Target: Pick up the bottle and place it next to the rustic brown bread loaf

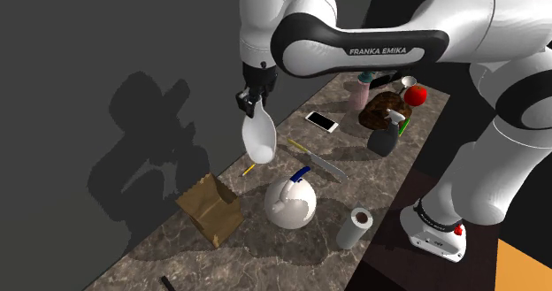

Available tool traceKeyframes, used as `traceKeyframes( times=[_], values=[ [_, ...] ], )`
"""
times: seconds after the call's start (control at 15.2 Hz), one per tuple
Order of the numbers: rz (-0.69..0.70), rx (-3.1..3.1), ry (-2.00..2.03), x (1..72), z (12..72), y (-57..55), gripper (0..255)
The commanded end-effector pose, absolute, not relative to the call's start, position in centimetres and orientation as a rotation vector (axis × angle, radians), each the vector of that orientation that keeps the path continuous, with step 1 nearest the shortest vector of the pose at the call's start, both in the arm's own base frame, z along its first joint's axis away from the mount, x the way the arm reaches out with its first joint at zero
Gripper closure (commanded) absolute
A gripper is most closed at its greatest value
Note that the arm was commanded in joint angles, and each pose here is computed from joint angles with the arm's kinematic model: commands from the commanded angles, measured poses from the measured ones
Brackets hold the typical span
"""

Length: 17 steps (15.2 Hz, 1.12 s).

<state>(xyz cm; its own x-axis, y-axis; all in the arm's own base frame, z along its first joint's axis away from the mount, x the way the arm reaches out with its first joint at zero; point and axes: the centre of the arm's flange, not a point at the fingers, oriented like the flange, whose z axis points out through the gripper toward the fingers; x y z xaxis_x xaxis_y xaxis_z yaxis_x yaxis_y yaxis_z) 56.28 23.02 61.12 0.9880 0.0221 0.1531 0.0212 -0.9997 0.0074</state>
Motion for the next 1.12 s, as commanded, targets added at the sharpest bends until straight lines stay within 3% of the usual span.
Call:
traceKeyframes(
  times=[0.0,1.06],
  values=[
    [0.241,3.126,0.034,56.3,62.1,23.0,255],
    [0.241,3.126,0.034,56.3,70.6,23.0,255]
  ],
)
